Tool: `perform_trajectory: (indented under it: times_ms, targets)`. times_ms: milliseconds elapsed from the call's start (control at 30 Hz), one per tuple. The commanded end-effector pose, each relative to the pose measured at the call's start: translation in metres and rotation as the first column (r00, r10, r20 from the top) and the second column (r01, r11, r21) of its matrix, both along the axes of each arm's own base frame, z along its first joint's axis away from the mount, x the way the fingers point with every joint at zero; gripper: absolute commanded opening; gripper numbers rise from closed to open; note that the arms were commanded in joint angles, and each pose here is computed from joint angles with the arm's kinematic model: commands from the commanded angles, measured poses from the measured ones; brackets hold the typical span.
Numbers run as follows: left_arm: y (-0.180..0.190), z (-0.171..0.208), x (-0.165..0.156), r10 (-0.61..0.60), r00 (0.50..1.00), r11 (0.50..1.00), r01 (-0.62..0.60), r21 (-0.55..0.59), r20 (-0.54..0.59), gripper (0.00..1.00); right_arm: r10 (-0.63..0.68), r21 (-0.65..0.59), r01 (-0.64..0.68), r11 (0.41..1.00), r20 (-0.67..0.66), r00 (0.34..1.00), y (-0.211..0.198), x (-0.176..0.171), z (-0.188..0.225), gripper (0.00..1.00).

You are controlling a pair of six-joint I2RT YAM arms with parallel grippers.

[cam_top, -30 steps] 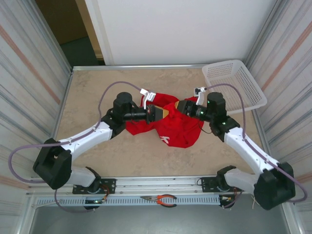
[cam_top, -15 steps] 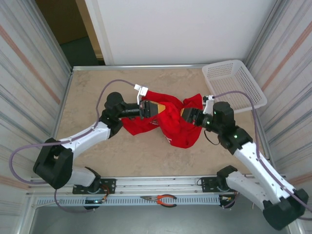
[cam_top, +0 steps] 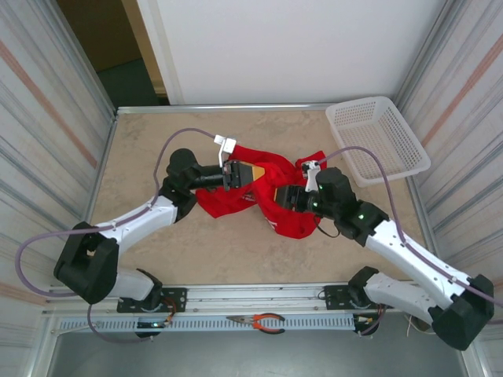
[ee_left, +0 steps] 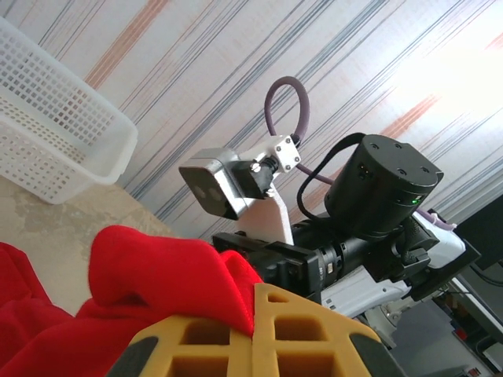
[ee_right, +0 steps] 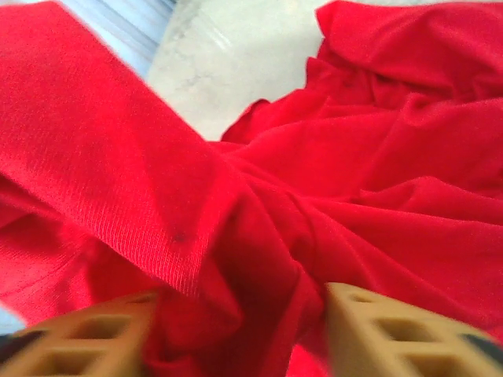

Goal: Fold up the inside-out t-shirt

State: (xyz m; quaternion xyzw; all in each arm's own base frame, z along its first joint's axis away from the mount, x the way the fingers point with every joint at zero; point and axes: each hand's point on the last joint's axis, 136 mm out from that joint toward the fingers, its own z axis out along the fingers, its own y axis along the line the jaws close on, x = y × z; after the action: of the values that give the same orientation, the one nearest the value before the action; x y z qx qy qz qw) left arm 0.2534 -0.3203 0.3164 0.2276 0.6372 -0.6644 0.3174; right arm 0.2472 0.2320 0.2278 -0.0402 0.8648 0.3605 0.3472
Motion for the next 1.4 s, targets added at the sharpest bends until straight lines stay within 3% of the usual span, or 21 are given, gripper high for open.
perform_trajectory:
  times_ms: [0,67,233,400,733,933,1367]
  targets:
    - [0.014,-0.005,0.014,0.104,0.994,0.995,-0.104,0.008,-0.039,0.00,0.005,0.035,-0.009,0.999,0.122,0.993,-0.002,0.006,0.048,0.00]
    - [0.025,-0.019,0.030,0.176,0.979,0.984,-0.174,0.022,-0.100,0.03,0.042,0.064,-0.054,0.997,0.172,0.984,-0.005,-0.003,0.067,0.00]
    - [0.047,-0.051,0.059,0.274,0.939,0.961,-0.272,0.042,-0.206,0.36,0.214,0.187,-0.293,0.938,0.354,0.911,0.004,-0.042,0.119,0.00]
    - [0.047,-0.053,0.056,0.274,0.943,0.962,-0.267,0.063,-0.189,0.52,0.241,0.186,-0.313,0.932,0.329,0.913,0.008,-0.039,0.109,0.00]
    - [0.045,-0.023,-0.002,0.338,0.938,0.922,-0.347,0.171,0.079,0.49,0.218,0.191,-0.274,0.943,0.271,0.938,0.009,-0.023,0.085,0.00]
    - [0.023,-0.024,-0.025,0.267,0.956,0.939,-0.286,0.188,0.121,0.44,0.204,0.196,-0.257,0.946,0.256,0.945,0.008,-0.019,0.079,0.00]
    - [-0.007,-0.030,0.003,0.298,0.943,0.923,-0.324,0.209,0.149,0.46,0.203,0.204,-0.258,0.944,0.255,0.945,0.009,-0.020,0.080,0.00]
